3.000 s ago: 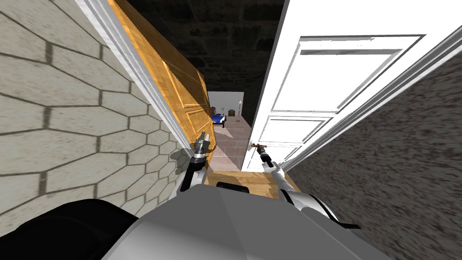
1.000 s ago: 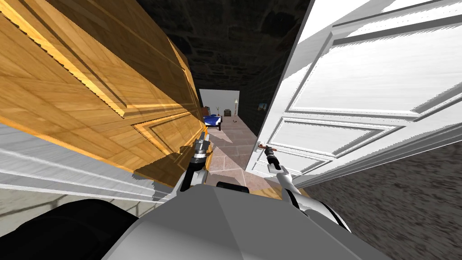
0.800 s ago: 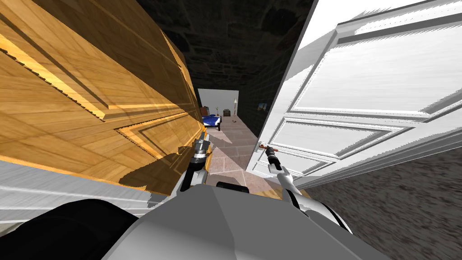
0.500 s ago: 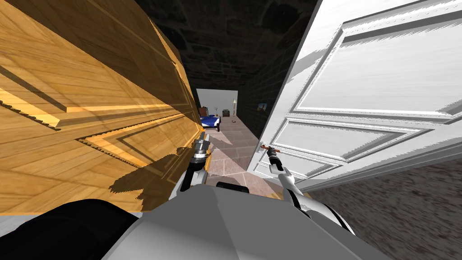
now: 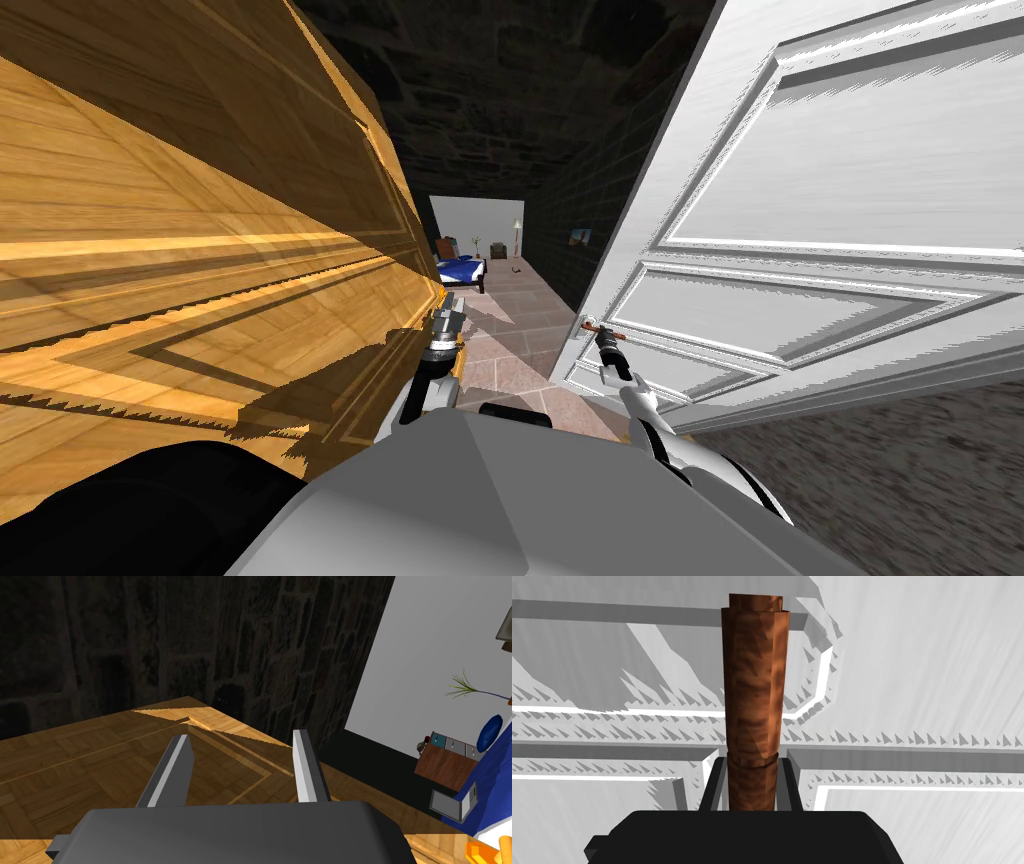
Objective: Push the door open
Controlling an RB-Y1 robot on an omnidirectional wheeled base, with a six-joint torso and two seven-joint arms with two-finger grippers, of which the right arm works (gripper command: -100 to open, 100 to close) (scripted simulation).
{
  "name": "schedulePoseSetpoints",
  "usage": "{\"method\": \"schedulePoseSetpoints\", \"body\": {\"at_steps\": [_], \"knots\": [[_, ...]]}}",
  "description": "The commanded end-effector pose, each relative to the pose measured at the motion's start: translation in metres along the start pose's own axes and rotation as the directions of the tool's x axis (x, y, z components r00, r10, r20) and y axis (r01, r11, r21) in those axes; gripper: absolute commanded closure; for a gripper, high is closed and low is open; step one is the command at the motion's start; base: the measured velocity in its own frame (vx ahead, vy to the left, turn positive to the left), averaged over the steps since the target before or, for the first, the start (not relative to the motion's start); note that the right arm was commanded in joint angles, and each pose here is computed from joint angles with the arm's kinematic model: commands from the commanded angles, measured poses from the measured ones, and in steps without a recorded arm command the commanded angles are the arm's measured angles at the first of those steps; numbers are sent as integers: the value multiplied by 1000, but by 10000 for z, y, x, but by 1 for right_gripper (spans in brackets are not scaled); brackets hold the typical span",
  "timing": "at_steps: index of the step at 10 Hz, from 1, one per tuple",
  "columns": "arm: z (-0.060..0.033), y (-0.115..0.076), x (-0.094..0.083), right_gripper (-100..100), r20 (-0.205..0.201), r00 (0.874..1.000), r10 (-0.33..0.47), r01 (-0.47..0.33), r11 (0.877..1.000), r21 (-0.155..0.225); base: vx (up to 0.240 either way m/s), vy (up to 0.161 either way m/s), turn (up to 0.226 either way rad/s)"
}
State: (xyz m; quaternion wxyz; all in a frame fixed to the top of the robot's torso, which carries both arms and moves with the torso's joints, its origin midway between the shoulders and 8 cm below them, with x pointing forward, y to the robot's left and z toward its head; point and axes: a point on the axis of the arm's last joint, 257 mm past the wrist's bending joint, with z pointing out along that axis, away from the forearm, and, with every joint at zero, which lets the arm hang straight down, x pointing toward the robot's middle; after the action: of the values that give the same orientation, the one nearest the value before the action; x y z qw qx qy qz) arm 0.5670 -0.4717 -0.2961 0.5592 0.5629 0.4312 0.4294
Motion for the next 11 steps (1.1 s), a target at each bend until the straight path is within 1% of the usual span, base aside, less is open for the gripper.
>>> {"method": "schedulePoseSetpoints", "body": {"at_steps": [1,5,6,7,11], "knots": [[1,21,-73,100,13,1000,-1,1,1000,-4,177,16,-44],[-29,17,-259,100,48,999,-1,1,1000,-3,168,14,-39],[-29,17,-259,100,48,999,-1,1,1000,-3,125,12,-13],[-45,16,-346,100,64,998,-1,1,1000,-3,161,33,-61],[-100,15,-605,100,113,994,0,1,1000,-3,208,40,-64]]}}
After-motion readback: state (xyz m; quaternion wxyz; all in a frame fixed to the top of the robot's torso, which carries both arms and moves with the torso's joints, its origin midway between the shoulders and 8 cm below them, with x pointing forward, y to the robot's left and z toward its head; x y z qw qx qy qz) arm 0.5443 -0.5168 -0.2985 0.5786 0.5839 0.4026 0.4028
